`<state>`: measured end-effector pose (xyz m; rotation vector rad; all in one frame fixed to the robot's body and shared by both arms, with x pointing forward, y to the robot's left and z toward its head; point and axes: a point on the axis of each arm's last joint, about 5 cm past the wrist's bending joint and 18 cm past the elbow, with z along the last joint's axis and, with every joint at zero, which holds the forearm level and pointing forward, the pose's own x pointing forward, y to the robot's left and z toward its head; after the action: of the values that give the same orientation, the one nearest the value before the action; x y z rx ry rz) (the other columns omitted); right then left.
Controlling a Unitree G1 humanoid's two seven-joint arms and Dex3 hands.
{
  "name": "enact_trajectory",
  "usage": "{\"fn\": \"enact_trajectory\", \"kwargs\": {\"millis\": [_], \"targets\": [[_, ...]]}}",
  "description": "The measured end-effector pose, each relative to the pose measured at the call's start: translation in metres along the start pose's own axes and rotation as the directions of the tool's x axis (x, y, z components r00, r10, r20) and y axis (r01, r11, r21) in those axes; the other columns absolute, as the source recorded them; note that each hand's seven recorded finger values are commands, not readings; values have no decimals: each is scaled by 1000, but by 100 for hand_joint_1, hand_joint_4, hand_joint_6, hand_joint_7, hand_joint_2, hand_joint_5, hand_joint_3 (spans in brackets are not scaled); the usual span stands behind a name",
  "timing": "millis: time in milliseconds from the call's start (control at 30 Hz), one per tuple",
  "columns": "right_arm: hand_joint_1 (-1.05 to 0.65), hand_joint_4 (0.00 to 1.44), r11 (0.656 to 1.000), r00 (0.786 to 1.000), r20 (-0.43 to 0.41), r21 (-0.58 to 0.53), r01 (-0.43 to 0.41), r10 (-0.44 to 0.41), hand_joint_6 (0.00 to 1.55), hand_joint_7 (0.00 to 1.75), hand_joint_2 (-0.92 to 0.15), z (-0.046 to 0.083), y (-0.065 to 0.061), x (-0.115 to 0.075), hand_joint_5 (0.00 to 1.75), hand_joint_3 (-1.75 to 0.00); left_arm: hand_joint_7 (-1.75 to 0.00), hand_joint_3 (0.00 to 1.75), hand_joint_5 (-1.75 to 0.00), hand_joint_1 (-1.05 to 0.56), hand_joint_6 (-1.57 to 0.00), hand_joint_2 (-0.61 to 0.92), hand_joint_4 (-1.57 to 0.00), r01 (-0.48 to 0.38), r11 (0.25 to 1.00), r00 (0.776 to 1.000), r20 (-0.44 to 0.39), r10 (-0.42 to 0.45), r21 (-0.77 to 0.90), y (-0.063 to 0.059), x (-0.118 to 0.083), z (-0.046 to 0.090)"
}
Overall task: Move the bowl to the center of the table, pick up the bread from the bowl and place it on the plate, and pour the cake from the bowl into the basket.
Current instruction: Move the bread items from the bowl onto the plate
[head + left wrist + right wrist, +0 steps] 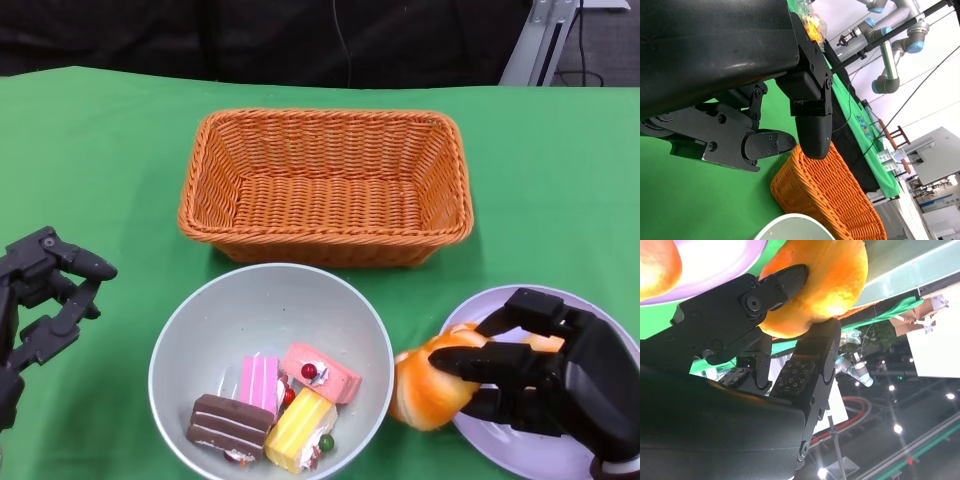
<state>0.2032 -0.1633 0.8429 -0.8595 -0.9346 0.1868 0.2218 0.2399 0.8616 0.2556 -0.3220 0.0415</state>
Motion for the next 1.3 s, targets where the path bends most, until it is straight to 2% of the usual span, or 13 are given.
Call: {"fn": "enact_trajectory", "kwargs": {"millis": [133,300,633,667,733,767,833,1100,1300], "targets": [[-16,82,999,999,-1,-9,46,-46,130,8,-83,-1,-4,4,112,0,-117,50,-154,-5,-74,88,-73,-1,1000,1000,0,1,-1,0,0,0],[-16,79,995,995,-42,-21,94,-95,128,11,-82,-3,-9,2,122,0,-116,50,-153,-5,-74,89,-73,-1,1000,1000,0,1,-1,0,0,0],[-17,78,992,988,-96,-48,119,-123,124,19,-83,-6,-19,-2,124,0,-117,49,-153,-5,-74,89,-73,0,1000,1000,-10,0,-2,0,0,-1],[-16,79,991,987,-95,-51,123,-128,121,25,-83,-6,-19,-2,123,0,-117,49,-153,-5,-74,89,-73,0,1000,1000,-9,0,-2,0,0,-1],[-17,79,989,985,-96,-57,138,-143,106,54,-83,-7,-20,-2,123,0,-117,48,-153,-5,-74,90,-73,1,1000,1000,-9,-1,-4,0,0,-1],[-17,79,988,984,-97,-62,145,-150,101,63,-83,-8,-21,-2,124,0,-117,48,-153,-5,-74,90,-73,3,1000,1000,-9,-3,-5,0,0,-1],[-17,80,985,982,-100,-73,155,-162,97,72,-83,-10,-23,-2,125,0,-117,47,-153,-5,-74,90,-73,11,1000,1000,-9,-11,-6,0,0,-1],[-15,80,986,981,-122,-88,141,-152,95,77,-82,-13,-25,-7,124,0,-117,44,-153,-6,-74,92,-73,15,1000,1000,-9,-15,-5,0,0,-1],[-14,81,991,983,-154,-98,88,-103,95,73,-81,-16,-23,-17,119,0,-117,45,-154,-6,-73,91,-74,15,1000,1000,-8,-15,-5,0,0,-1]]}}
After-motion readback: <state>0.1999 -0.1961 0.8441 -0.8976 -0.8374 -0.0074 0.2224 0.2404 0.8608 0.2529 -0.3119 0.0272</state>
